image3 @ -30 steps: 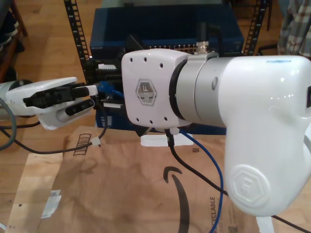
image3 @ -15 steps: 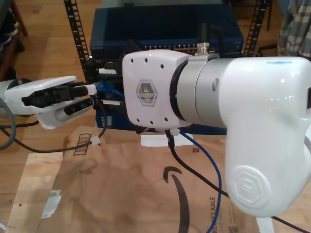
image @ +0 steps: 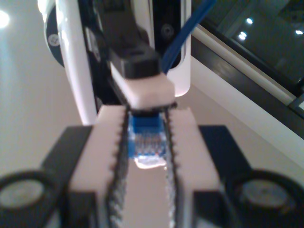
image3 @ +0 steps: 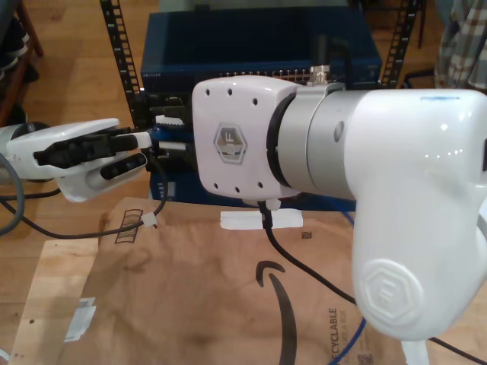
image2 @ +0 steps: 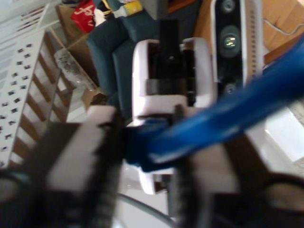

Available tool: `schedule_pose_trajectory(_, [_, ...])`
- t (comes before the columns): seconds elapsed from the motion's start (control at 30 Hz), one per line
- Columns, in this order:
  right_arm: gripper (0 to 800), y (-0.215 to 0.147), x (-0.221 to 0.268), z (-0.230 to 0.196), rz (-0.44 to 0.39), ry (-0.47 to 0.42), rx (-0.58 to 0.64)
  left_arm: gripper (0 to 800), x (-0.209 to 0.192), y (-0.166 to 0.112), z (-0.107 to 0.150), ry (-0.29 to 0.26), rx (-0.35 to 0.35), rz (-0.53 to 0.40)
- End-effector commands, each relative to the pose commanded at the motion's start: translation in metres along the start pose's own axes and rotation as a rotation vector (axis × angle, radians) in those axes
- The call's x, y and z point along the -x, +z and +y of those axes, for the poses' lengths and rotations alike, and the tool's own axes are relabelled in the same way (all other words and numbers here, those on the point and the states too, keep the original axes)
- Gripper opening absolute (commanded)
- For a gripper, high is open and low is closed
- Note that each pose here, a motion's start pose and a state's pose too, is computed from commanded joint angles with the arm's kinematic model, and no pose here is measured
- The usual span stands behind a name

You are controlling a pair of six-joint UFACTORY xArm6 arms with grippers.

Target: Grab the cable and plug it in

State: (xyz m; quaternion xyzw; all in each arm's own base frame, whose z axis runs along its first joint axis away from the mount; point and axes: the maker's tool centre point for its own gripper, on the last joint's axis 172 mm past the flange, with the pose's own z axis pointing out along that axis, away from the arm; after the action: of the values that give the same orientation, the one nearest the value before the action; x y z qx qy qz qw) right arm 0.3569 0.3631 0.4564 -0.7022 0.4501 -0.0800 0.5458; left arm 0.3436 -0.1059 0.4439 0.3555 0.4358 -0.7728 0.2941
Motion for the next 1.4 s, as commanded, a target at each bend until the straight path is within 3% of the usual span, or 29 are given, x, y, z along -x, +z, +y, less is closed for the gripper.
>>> schedule_pose_trajectory(0.03, [44,0.000,-0.001,0.001,0.001,0.008,0.000,402,0.000,0.000,-0.002,0.001,-0.006,0.001])
schedule_pose_trajectory(0.07, [28,0.001,-0.001,0.002,0.002,0.011,0.001,502,0.001,0.001,-0.003,0.002,-0.012,0.001])
schedule_pose_trajectory(0.1, [26,0.001,-0.001,0.003,0.002,0.012,0.003,509,0.001,0.001,-0.003,0.002,-0.012,0.001])
schedule_pose_trajectory(0.23, [17,0.001,-0.002,0.003,0.003,0.011,0.004,710,0.002,0.000,-0.002,0.004,-0.003,0.002])
schedule_pose_trajectory(0.27, [14,0.001,-0.002,0.003,0.004,0.013,0.003,792,0.003,0.000,-0.001,0.007,0.003,0.008])
schedule_pose_trajectory(0.33, [12,0.001,-0.005,0.002,0.009,0.017,0.001,797,0.013,-0.005,0.000,0.045,0.037,0.039])
schedule_pose_trajectory(0.47, [12,0.001,-0.036,-0.001,0.063,0.039,-0.007,798,0.035,-0.037,0.011,0.125,0.194,0.068])
schedule_pose_trajectory(0.57, [12,0.001,-0.082,0.009,0.144,0.072,-0.001,798,0.036,-0.060,0.004,0.132,0.263,0.126])
schedule_pose_trajectory(0.7, [12,-0.009,-0.131,0.009,0.231,0.109,-0.017,798,0.009,-0.088,-0.004,0.063,0.347,0.263])
schedule_pose_trajectory(0.83, [13,-0.026,-0.181,0.008,0.321,0.146,-0.040,798,-0.029,-0.103,-0.017,0.011,0.400,0.474])
schedule_pose_trajectory(1.0, [11,-0.045,-0.235,0.018,0.422,0.181,-0.078,798,-0.076,-0.142,-0.050,-0.047,0.451,0.658])
schedule_pose_trajectory(1.2, [10,-0.060,-0.268,0.023,0.489,0.177,-0.135,798,-0.145,-0.159,-0.109,-0.133,0.395,0.891])
schedule_pose_trajectory(1.33, [10,-0.067,-0.277,0.027,0.510,0.156,-0.183,798,-0.204,-0.182,-0.133,-0.185,0.389,1.054])
schedule_pose_trajectory(1.4, [10,-0.071,-0.281,0.031,0.520,0.152,-0.205,798,-0.236,-0.178,-0.144,-0.218,0.360,1.083])
